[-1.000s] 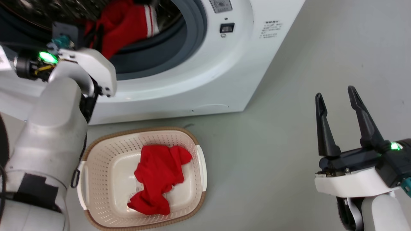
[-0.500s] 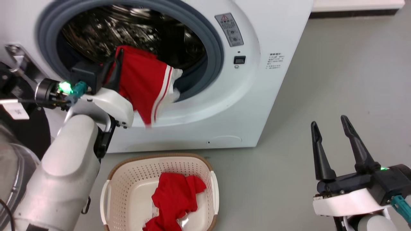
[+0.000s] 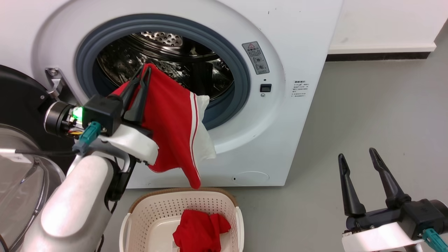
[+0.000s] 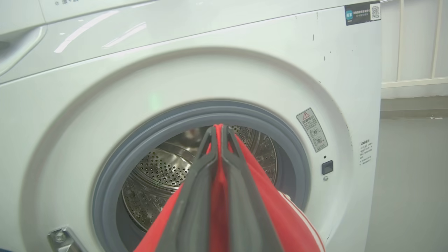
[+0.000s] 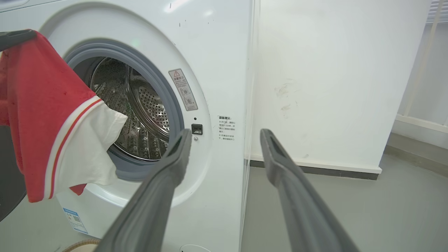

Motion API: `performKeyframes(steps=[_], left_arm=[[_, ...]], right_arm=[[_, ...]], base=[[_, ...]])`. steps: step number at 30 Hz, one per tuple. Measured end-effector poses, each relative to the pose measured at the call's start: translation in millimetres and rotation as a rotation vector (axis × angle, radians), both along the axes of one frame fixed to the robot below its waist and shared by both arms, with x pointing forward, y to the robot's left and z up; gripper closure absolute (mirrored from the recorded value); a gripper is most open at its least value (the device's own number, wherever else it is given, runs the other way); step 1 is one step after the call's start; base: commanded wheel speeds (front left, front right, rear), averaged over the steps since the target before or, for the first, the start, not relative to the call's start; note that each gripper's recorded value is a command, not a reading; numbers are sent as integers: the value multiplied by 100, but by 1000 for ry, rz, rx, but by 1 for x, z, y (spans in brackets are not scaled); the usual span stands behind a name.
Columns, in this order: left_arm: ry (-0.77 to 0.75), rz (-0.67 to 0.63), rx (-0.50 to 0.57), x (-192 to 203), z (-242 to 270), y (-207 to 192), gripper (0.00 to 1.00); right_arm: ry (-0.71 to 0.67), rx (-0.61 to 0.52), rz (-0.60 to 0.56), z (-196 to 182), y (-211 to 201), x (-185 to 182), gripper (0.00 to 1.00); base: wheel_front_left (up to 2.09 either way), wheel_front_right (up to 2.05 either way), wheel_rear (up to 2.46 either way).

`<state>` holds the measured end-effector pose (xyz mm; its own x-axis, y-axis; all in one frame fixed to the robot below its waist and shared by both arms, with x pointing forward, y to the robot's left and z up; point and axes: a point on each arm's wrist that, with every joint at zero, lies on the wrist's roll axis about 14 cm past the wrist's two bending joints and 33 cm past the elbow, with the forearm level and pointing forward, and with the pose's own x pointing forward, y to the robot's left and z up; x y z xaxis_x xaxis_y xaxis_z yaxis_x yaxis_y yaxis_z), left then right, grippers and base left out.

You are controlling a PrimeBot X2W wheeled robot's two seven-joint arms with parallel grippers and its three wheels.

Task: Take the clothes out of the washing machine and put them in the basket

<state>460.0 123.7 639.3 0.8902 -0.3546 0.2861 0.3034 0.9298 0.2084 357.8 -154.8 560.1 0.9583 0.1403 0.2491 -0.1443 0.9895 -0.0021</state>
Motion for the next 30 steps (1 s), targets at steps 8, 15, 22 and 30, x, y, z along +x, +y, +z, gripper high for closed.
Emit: performKeyframes(steps=[8, 15, 22, 30], left_arm=[[-74, -23, 16, -37, 31, -7, 100], [-36, -30, 18, -58, 19, -9, 100], [78, -22, 19, -66, -20, -6, 100], [270, -28, 23, -63, -89, -6, 100]], right_arm=[[-2, 0, 10, 1, 3, -7, 0], [4, 6, 16, -1, 4, -5, 0], [26, 8, 28, -8, 8, 0, 0], [49, -4, 37, -17, 12, 22, 0]], base=[[0, 0, 0], [0, 0, 0], [0, 0, 0], [0, 0, 0]])
